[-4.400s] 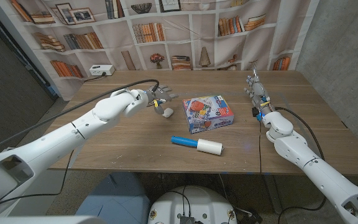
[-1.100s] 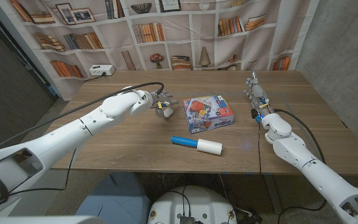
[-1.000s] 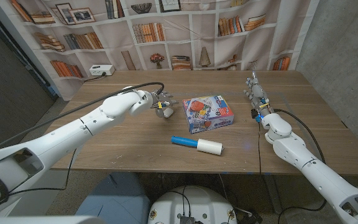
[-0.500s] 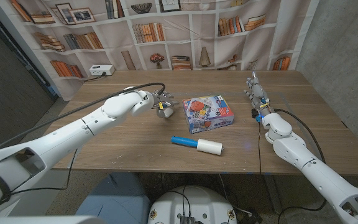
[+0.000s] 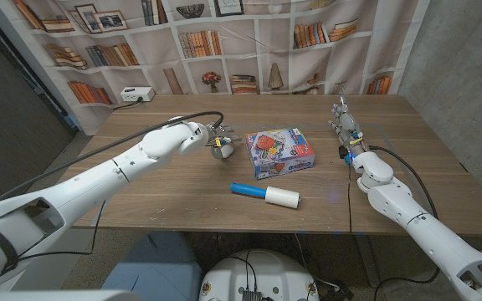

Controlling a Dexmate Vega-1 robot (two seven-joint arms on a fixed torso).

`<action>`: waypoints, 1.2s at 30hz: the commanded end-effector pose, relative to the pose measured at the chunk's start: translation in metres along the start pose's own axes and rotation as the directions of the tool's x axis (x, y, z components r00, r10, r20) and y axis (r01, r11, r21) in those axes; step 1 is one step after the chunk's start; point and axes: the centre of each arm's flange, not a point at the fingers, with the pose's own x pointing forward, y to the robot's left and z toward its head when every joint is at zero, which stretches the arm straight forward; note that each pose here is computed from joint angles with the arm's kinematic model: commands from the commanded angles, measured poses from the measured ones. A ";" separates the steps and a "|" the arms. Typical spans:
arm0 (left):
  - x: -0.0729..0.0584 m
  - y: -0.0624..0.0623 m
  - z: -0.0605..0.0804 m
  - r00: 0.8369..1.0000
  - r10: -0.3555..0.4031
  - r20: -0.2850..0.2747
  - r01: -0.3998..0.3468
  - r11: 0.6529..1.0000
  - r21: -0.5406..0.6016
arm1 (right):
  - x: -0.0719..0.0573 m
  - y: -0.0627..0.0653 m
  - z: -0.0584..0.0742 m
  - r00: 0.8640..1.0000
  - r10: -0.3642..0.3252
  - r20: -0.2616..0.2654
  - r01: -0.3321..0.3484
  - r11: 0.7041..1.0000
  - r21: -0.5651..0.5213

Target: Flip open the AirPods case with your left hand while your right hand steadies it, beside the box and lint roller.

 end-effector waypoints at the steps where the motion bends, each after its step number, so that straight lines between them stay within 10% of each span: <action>1: 0.004 0.000 0.001 1.000 -0.008 0.004 0.008 1.000 -0.001 | 0.002 -0.001 -0.001 1.000 -0.002 0.001 0.002 1.000 0.004; 36: 0.009 -0.006 0.010 1.000 0.008 0.008 -0.008 1.000 0.017 | 0.007 0.001 -0.001 1.000 0.004 0.001 -0.004 1.000 0.003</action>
